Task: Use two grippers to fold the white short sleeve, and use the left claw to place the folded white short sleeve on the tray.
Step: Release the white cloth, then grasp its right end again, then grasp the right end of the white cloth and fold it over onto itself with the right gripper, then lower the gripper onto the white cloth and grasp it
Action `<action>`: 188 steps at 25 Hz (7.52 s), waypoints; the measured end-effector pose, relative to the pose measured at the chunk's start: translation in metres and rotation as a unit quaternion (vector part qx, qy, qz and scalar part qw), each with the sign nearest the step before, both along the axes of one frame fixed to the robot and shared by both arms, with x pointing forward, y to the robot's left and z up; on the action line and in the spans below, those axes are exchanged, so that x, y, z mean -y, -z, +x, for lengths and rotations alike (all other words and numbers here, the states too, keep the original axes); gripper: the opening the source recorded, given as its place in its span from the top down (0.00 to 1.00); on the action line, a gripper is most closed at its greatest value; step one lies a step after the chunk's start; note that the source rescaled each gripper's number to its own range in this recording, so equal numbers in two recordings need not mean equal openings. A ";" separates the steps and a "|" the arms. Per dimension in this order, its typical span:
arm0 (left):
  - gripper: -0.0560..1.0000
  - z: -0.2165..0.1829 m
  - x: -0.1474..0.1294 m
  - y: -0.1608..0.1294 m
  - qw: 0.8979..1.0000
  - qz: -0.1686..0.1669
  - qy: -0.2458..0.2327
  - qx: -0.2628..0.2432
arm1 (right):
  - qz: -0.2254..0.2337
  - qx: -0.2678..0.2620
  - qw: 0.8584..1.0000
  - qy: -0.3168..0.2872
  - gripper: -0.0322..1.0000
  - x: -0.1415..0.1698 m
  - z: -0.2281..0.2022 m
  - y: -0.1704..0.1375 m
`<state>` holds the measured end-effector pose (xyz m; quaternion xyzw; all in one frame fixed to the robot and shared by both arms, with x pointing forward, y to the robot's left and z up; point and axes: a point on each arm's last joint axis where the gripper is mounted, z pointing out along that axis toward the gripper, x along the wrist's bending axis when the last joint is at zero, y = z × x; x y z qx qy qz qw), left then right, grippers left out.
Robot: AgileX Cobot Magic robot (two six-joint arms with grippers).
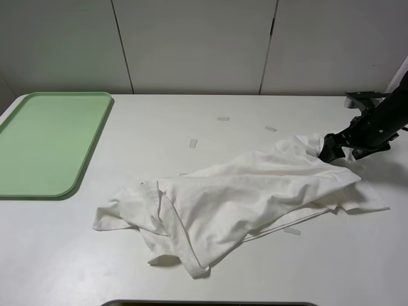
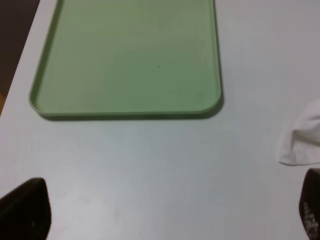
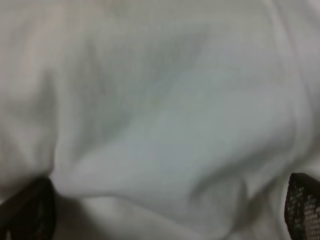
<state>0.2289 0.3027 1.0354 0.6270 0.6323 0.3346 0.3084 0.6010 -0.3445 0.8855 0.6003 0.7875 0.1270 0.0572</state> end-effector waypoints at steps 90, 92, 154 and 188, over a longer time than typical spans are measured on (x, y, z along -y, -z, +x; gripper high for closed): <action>0.00 0.000 0.000 0.000 1.000 0.000 0.000 -0.001 | 0.185 -0.102 0.975 -0.061 0.20 -0.202 -0.067 -0.059; 0.00 0.000 0.000 0.000 1.000 0.000 0.000 -0.001 | 0.206 -0.097 0.970 -0.082 0.32 -0.210 -0.070 -0.062; 0.00 0.000 0.000 0.000 1.000 0.000 0.000 -0.001 | -0.045 0.114 0.981 -0.148 0.04 -0.205 -0.068 -0.178; 0.00 0.000 0.000 0.000 1.000 0.000 0.000 -0.001 | 0.012 0.422 0.905 -0.048 0.00 -0.023 -0.357 -0.286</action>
